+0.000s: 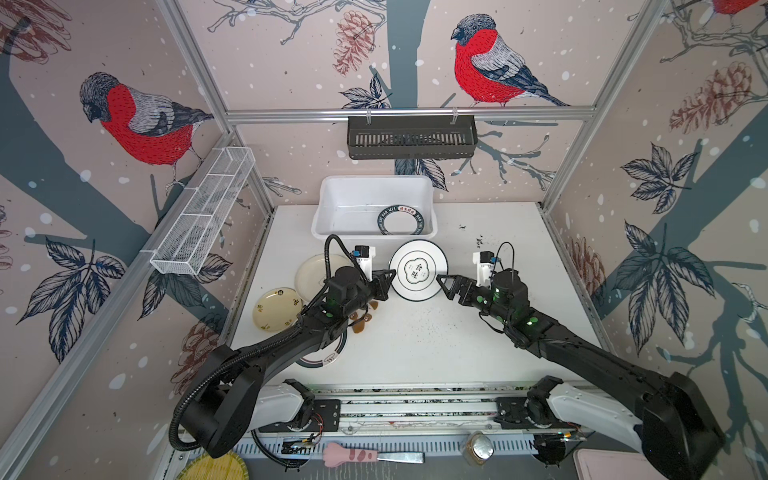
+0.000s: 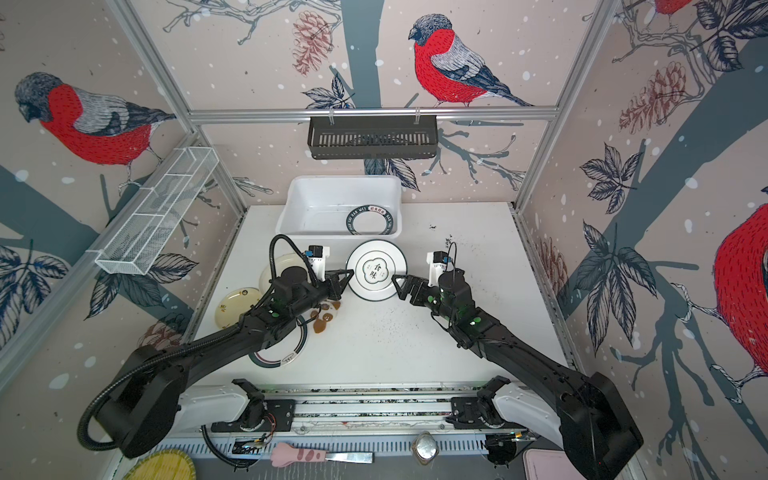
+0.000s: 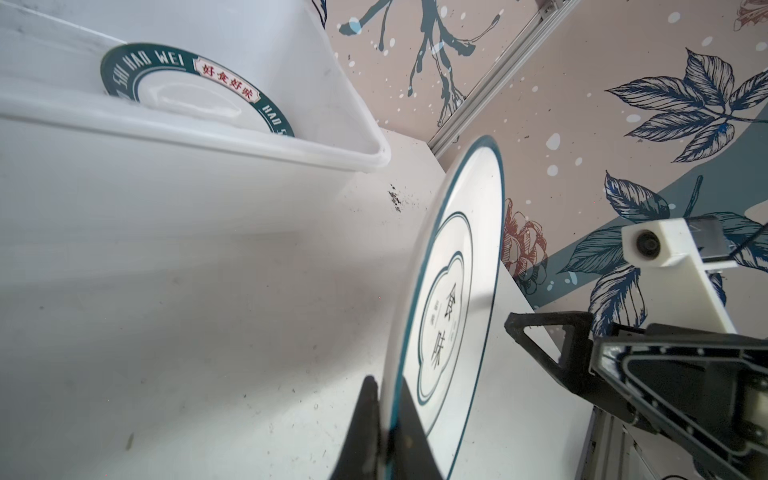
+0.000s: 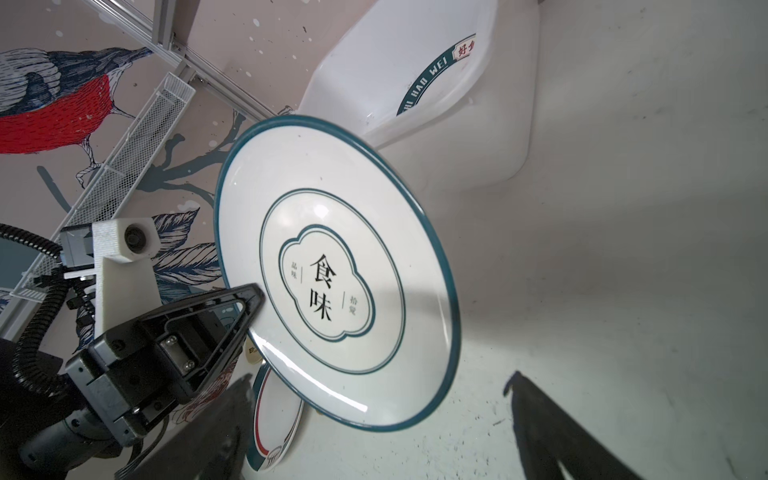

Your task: Place the plates into the plastic bin on the countertop

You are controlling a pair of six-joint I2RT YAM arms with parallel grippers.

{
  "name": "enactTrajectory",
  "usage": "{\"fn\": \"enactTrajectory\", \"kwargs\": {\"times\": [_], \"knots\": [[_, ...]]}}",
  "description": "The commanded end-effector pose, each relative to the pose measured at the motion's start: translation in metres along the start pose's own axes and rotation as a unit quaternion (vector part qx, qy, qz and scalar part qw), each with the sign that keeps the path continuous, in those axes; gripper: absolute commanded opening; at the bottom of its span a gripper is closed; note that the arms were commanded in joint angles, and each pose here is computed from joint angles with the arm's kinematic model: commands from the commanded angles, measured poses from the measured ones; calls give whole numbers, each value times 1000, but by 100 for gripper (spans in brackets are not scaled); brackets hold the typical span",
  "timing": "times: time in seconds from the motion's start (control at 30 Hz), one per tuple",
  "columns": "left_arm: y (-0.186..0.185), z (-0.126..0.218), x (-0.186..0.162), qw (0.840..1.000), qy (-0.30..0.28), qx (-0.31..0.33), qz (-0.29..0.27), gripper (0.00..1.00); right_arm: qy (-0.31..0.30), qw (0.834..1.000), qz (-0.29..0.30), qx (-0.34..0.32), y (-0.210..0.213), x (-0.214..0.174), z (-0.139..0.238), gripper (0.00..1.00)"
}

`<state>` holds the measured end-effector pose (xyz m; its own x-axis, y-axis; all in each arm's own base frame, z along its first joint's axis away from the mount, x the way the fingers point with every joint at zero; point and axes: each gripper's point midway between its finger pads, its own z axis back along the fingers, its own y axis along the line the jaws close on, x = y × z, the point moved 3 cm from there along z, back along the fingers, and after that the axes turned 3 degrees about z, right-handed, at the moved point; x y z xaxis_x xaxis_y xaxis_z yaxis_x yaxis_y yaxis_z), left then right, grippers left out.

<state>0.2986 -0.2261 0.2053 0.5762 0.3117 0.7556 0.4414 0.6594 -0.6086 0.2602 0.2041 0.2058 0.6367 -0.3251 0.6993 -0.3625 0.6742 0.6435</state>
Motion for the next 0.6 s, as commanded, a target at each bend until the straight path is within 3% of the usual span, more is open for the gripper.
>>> {"fn": "enactTrajectory", "kwargs": {"times": [0.0, 0.33, 0.57], "knots": [[-6, -6, 27, 999, -45, 3, -11, 0, -16, 999, 28, -35, -6, 8, 9, 100], [1, -32, 81, 997, -76, -9, 4, 0, -71, 996, 37, -39, 2, 27, 45, 100], [21, -54, 113, 995, -98, 14, 10, 0, -119, 991, 60, -24, 11, 42, 62, 99]]}}
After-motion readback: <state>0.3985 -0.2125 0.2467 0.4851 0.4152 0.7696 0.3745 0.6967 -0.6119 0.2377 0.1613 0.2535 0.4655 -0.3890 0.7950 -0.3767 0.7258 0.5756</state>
